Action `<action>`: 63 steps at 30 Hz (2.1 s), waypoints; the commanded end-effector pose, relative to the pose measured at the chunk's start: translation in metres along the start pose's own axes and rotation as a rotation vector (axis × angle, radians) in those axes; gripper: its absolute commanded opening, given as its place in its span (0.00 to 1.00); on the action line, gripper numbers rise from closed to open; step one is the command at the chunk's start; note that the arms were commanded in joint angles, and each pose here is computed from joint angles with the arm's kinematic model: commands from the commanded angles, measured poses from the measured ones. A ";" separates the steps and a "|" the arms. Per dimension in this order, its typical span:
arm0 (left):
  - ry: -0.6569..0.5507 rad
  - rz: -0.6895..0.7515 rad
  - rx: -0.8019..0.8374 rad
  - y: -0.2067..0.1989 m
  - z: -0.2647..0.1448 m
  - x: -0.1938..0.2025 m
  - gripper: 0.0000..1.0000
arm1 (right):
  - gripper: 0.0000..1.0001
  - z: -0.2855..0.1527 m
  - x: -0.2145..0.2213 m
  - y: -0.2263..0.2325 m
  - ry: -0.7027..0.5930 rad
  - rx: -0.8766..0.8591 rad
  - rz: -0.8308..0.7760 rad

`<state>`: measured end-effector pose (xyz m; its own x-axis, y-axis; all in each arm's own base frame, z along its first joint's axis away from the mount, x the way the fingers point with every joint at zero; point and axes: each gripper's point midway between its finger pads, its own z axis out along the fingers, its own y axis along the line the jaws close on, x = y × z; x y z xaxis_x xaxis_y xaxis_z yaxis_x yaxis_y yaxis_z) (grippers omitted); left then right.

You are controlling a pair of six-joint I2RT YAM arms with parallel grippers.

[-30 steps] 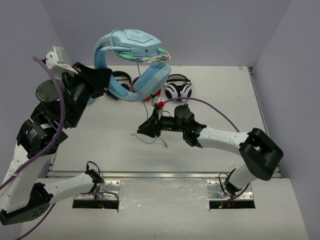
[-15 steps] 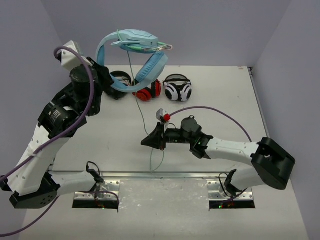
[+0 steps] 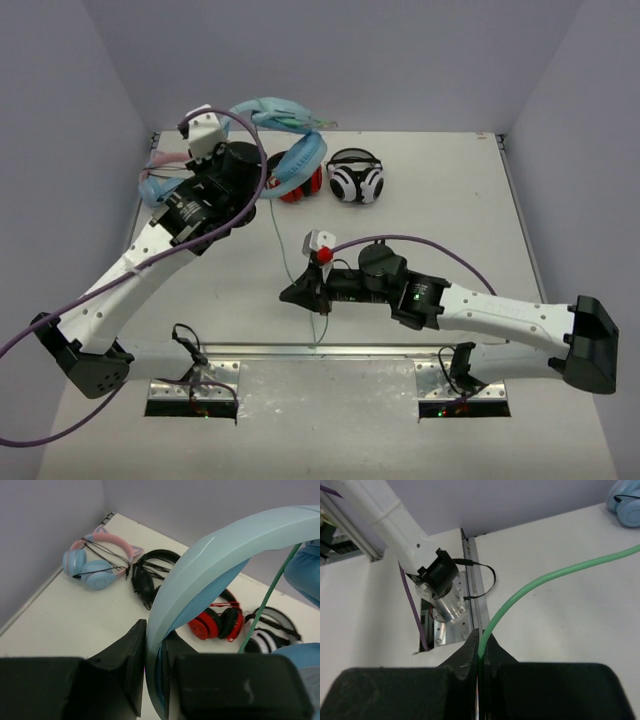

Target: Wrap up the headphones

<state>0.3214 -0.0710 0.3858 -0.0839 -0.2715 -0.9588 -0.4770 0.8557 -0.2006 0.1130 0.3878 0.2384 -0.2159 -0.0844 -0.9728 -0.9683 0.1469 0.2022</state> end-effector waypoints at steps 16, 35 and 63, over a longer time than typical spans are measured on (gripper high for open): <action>0.346 0.217 0.328 0.000 -0.023 0.184 0.01 | 0.03 -0.081 -0.119 -0.140 0.213 0.615 -0.592; 0.409 0.277 0.428 -0.019 -0.052 0.193 0.00 | 0.02 -0.056 -0.155 -0.159 0.206 0.630 -0.595; 0.323 -0.265 0.017 -0.036 0.036 0.104 0.00 | 0.01 -0.030 -0.146 -0.027 0.016 0.277 -0.409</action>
<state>0.3451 -0.1128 0.2619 -0.3556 -0.5352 -0.7662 -0.4997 0.8017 -0.3280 0.1714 0.3624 0.3372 0.1395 -0.2965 -0.9448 -0.9047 0.3499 -0.2433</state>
